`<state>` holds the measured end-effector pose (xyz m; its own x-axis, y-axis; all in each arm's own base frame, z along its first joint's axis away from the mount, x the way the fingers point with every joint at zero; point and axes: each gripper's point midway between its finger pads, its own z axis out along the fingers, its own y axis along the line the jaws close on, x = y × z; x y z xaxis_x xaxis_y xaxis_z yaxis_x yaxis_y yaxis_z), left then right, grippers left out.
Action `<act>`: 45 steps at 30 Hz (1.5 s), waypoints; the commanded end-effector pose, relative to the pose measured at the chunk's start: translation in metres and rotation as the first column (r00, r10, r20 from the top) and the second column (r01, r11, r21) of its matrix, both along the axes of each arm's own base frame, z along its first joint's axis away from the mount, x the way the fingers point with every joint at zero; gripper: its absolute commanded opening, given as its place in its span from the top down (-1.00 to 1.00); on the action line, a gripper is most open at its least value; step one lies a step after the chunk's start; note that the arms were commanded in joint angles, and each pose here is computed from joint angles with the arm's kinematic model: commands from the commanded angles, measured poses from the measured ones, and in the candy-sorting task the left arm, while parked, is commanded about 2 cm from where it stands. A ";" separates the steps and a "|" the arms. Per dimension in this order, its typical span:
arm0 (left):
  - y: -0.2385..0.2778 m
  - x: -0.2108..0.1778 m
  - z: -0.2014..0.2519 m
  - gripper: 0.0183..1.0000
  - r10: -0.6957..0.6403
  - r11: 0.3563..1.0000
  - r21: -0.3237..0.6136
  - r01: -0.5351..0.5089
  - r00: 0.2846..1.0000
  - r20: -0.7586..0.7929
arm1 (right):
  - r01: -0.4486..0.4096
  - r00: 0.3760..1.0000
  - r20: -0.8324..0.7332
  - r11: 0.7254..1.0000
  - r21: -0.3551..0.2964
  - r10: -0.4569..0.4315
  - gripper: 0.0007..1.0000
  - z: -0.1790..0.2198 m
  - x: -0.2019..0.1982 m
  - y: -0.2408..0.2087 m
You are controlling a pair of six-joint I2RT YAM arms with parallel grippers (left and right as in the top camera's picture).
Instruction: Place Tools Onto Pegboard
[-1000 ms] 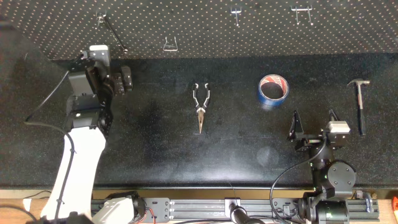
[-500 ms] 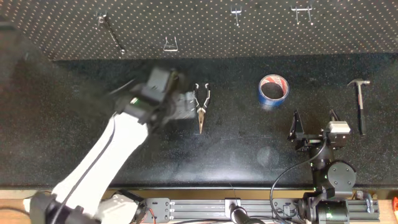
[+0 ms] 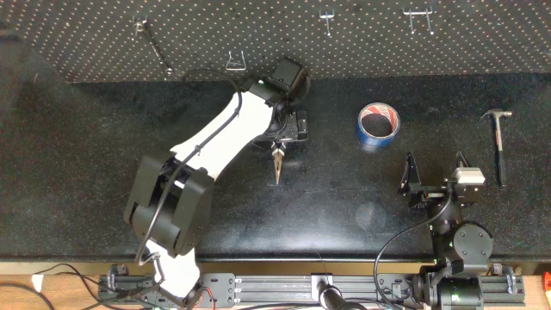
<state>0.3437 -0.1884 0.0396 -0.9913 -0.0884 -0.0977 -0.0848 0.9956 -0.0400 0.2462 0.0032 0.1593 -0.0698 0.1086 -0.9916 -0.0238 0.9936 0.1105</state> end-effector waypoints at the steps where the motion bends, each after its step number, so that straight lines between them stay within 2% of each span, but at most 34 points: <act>1: -0.005 0.013 -0.003 -1.00 0.019 1.000 0.019 -0.020 0.999 0.048 | -0.005 1.000 0.000 1.000 0.011 0.005 -0.95 -0.001 0.000 0.001; 9: 0.000 0.014 -0.014 -1.00 0.017 0.998 0.055 -0.019 0.999 0.042 | -0.005 1.000 0.000 1.000 0.011 0.005 -0.95 -0.001 0.000 0.001; 30: -0.012 0.029 -0.020 -1.00 0.020 1.000 0.002 -0.021 0.996 0.087 | -0.005 1.000 0.000 1.000 0.011 0.005 -0.95 -0.001 0.000 0.001; 31: -0.012 0.031 -0.020 -0.88 0.020 1.000 -0.001 -0.021 0.996 0.092 | -0.005 1.000 0.000 1.000 0.011 0.005 -0.95 -0.001 0.000 0.001; 33: -0.012 0.031 -0.020 -0.33 0.021 1.000 -0.001 -0.021 0.996 0.092 | -0.005 1.000 0.000 1.000 0.011 0.005 -0.95 -0.001 0.000 0.001; 35: -0.012 0.030 -0.020 -0.23 0.021 1.000 -0.001 -0.021 0.996 0.091 | -0.005 1.000 0.000 1.000 0.011 0.005 -0.95 -0.001 0.000 0.001; 36: -0.013 0.031 -0.020 -0.04 0.020 1.000 -0.001 -0.020 0.996 0.091 | -0.005 1.000 0.000 1.000 0.011 0.005 -0.95 -0.001 0.000 0.001; 45: -0.013 0.030 -0.020 0.00 0.020 1.000 -0.003 -0.020 0.996 0.089 | -0.005 1.000 0.000 1.000 0.011 0.005 -0.95 -0.001 0.000 0.001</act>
<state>0.3713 -0.1991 0.0227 -0.9766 -0.1030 -0.1889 -0.0955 0.9943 -0.0483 0.2462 0.0032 0.1593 -0.0698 0.1086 -0.9916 -0.0238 0.9936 0.1105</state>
